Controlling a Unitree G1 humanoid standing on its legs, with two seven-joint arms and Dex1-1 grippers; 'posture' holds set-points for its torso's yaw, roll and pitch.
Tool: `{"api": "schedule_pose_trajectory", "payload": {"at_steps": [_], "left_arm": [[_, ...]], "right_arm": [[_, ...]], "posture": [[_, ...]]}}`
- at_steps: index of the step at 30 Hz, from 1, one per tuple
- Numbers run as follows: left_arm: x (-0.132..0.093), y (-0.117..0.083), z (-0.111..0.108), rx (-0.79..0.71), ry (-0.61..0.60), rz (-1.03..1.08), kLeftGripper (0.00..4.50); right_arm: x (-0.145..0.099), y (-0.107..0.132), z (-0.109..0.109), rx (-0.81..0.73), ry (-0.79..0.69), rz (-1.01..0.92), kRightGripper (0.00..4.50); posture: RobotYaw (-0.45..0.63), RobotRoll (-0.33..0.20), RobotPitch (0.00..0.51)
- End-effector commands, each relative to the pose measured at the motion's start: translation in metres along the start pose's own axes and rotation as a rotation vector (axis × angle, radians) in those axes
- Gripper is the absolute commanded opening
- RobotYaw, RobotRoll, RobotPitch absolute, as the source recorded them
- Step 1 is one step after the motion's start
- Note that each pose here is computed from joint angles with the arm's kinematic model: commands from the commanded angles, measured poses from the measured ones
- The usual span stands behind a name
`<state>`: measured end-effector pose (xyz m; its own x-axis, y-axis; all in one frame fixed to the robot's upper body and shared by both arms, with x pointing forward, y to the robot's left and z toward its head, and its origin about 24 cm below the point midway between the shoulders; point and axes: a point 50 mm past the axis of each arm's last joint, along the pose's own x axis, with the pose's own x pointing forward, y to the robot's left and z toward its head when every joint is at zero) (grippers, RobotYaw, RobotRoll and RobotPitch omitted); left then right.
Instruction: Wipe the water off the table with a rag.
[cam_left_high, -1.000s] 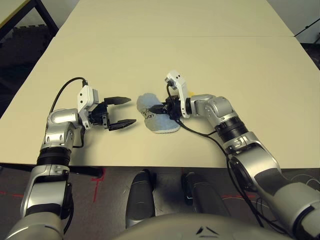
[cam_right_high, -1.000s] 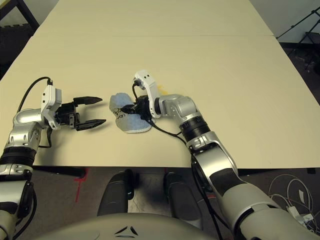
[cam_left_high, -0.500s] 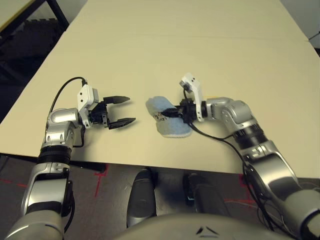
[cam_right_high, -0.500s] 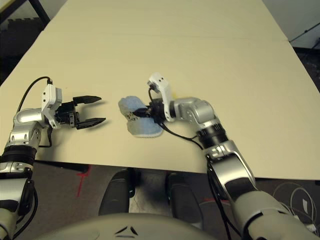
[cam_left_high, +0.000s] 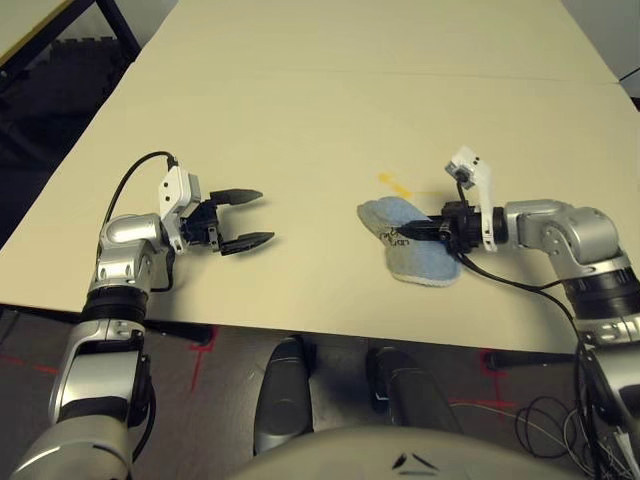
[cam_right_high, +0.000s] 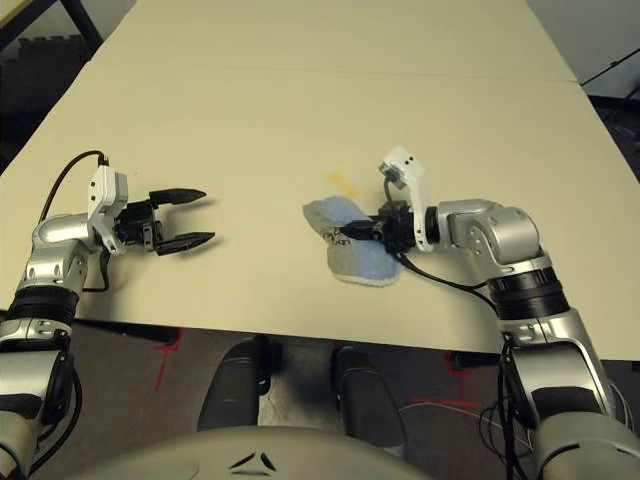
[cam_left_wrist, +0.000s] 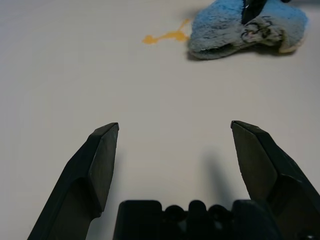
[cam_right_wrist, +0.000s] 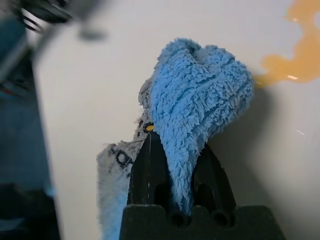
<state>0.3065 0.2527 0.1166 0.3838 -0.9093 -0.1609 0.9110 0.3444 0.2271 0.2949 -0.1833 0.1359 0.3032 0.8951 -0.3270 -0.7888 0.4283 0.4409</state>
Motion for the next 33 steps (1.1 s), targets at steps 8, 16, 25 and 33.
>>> {"api": "schedule_pose_trajectory", "payload": {"at_steps": [8,16,25,33], "left_arm": [[0.003,0.001,-0.003,-0.002,0.018,-0.024,4.50],[0.002,0.001,-0.003,0.006,0.022,-0.024,4.50],[0.000,0.001,-0.002,0.012,0.027,-0.019,4.50],[-0.006,0.002,-0.002,0.010,0.037,0.000,4.50]], "right_arm": [[-0.052,-0.019,0.053,-0.083,-0.194,-0.189,0.23],[-0.065,-0.050,0.054,-0.065,-0.182,-0.370,0.23],[-0.050,-0.075,0.032,-0.011,-0.082,-0.432,0.23],[-0.014,-0.080,0.023,0.000,-0.025,-0.368,0.23]], "posture": [[0.12,0.000,0.162],[0.12,0.000,0.157],[0.14,0.000,0.161],[0.15,0.000,0.168]]}}
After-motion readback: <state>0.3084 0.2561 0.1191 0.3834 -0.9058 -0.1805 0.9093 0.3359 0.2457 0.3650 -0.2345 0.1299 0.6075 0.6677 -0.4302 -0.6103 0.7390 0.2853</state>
